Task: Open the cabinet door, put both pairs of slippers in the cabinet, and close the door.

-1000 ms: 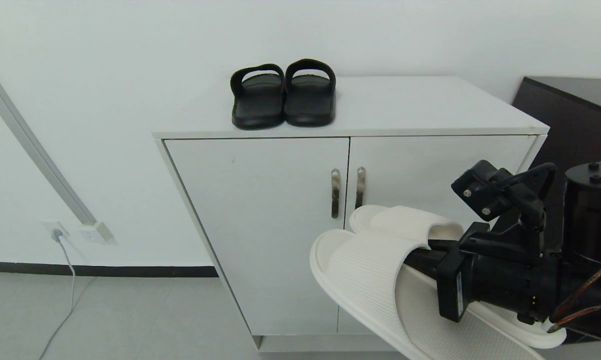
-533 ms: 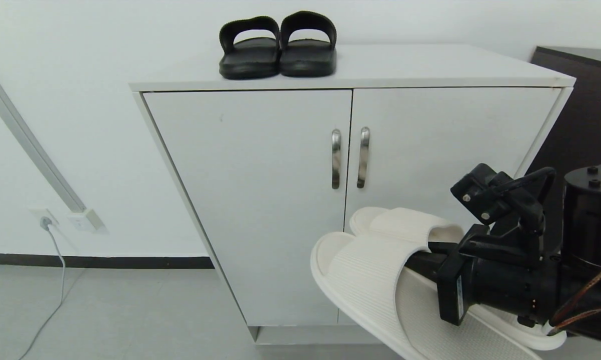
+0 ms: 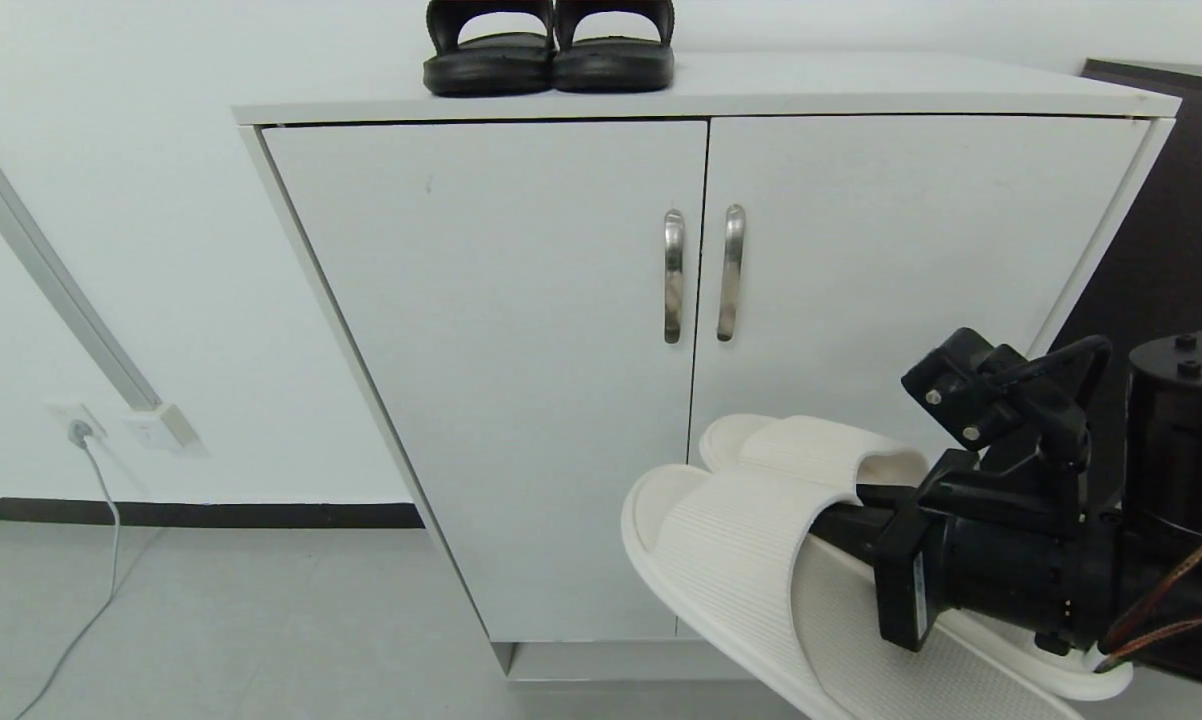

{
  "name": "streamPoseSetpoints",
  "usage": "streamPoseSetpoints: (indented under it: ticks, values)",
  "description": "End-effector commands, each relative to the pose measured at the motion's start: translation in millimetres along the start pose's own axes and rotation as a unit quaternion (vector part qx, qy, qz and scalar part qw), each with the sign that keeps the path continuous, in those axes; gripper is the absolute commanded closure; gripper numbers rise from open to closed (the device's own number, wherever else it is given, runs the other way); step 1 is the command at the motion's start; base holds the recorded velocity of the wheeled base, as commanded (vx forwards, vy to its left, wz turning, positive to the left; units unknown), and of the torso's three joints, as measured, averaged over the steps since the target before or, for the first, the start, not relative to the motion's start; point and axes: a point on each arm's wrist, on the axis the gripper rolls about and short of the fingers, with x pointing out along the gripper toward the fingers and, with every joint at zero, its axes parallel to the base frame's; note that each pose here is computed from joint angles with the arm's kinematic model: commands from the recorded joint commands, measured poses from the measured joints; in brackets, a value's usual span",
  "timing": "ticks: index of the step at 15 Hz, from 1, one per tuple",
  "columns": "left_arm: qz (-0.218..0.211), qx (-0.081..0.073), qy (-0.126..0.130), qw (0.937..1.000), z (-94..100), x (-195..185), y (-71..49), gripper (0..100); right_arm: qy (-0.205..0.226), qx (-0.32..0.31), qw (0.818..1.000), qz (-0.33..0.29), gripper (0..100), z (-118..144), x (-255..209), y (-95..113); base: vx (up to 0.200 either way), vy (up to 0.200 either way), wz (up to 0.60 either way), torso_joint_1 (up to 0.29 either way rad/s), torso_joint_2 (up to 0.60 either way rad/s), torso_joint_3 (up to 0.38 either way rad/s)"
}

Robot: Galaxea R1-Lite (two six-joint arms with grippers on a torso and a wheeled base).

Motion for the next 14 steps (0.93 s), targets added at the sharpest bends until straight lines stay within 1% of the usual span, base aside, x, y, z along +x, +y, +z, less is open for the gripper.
streamPoseSetpoints:
  ticks: [1,8,9,10,12,13,14]
  values:
    - [0.000,0.000,0.001,1.0000,-0.1,0,0.0,0,0.001,0.000,1.000,0.000,100,-1,1,0,0.000,0.000,0.00,0.000,0.00,0.000]
    - [-0.002,0.004,0.004,1.0000,0.0,0,-0.1,0,0.005,-0.001,1.000,0.000,100,-3,0,0,0.000,0.000,0.00,0.000,0.00,0.000]
    - [-0.002,0.001,0.030,0.9995,1.1,5,-0.1,0,0.005,-0.009,1.000,-0.001,100,-3,-1,0,0.000,0.000,0.00,0.000,0.00,0.000]
    - [-0.003,0.001,0.047,0.9989,1.7,7,-0.1,0,0.005,-0.015,1.000,-0.001,100,-4,-1,0,0.000,0.000,0.00,0.000,0.00,0.000]
    - [-0.017,0.010,0.054,0.9983,2.0,8,0.3,0,0.001,-0.015,1.000,0.000,100,-3,-5,0,0.000,0.000,0.00,0.000,0.00,0.000]
    - [-0.026,0.007,0.061,0.9978,3.3,10,0.5,0,0.001,-0.015,1.000,0.000,100,-3,-5,0,0.000,0.000,0.00,0.000,0.00,0.000]
    - [-0.031,-0.018,0.044,0.9984,14.7,11,0.5,0,0.001,-0.015,1.000,0.000,100,-3,-5,0,0.000,0.000,0.00,0.000,0.00,0.000]
